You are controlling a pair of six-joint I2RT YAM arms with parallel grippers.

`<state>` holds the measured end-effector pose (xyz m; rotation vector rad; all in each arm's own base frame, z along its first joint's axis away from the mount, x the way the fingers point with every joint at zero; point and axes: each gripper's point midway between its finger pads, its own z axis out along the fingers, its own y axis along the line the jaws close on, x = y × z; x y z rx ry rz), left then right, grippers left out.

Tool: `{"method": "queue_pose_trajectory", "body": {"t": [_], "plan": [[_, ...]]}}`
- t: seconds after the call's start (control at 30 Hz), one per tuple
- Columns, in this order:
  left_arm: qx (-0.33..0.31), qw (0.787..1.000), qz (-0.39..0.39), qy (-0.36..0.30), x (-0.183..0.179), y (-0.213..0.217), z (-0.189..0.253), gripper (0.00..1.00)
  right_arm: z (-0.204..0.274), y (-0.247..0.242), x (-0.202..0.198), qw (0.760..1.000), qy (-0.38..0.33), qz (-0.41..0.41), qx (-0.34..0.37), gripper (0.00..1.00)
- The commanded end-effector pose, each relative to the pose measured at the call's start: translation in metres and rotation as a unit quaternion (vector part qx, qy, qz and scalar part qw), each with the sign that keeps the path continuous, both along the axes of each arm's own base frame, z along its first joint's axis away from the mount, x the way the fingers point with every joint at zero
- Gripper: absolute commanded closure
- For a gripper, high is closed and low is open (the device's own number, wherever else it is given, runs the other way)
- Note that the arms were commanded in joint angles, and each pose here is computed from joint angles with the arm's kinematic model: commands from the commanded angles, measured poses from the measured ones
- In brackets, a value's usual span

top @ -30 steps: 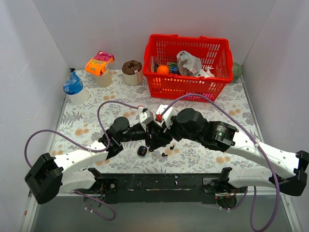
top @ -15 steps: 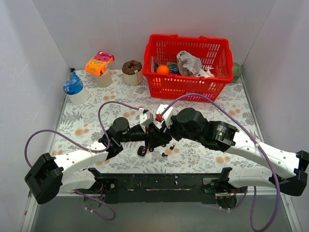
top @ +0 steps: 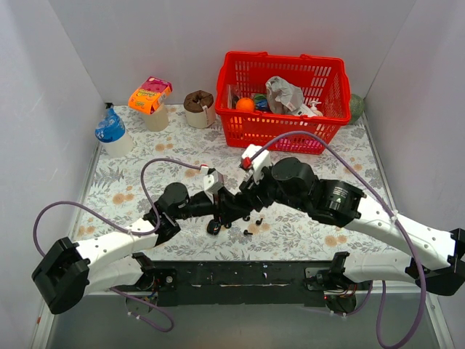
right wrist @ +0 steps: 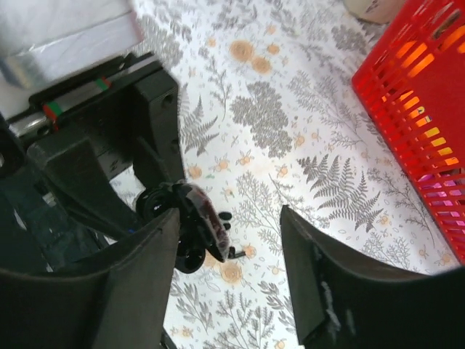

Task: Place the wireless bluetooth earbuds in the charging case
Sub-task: Open the charging case, then pick up the earbud from the center of the board.

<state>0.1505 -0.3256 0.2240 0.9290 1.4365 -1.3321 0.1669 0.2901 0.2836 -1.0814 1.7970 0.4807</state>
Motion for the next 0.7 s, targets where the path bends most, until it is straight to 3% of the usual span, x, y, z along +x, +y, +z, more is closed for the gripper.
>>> {"method": "queue_pose_trajectory", "body": {"t": [0.0, 0.1, 0.2, 0.3, 0.37, 0.47, 0.67], "plan": [[-0.036, 0.998, 0.044, -0.035, 0.006, 0.014, 0.019, 1.0, 0.075, -0.012, 0.018, 0.988, -0.017, -0.072, 0.137, 0.32], [-0.066, 0.994, 0.068, -0.053, 0.002, 0.028, 0.034, 1.0, 0.074, -0.027, 0.032, 0.981, -0.005, -0.103, 0.164, 0.3], [-0.088, 0.991, 0.074, -0.066, -0.008, 0.042, 0.041, 1.0, 0.036, -0.039, 0.043, 0.979, 0.038, -0.13, 0.155, 0.33], [-0.104, 0.989, 0.075, -0.076, -0.02, 0.055, 0.048, 1.0, -0.026, -0.043, 0.043, 0.979, 0.08, -0.15, 0.116, 0.42], [-0.1, 0.989, 0.082, -0.065, -0.023, 0.061, 0.044, 1.0, -0.075, -0.041, 0.033, 0.981, 0.117, -0.135, 0.081, 0.49], [-0.105, 0.989, 0.085, -0.065, -0.029, 0.069, 0.045, 1.0, -0.126, -0.033, 0.01, 0.978, 0.184, -0.095, 0.039, 0.5], [-0.108, 0.988, 0.101, -0.051, -0.03, 0.078, 0.037, 1.0, -0.163, -0.025, 0.002, 0.974, 0.209, -0.088, 0.025, 0.52]]}}
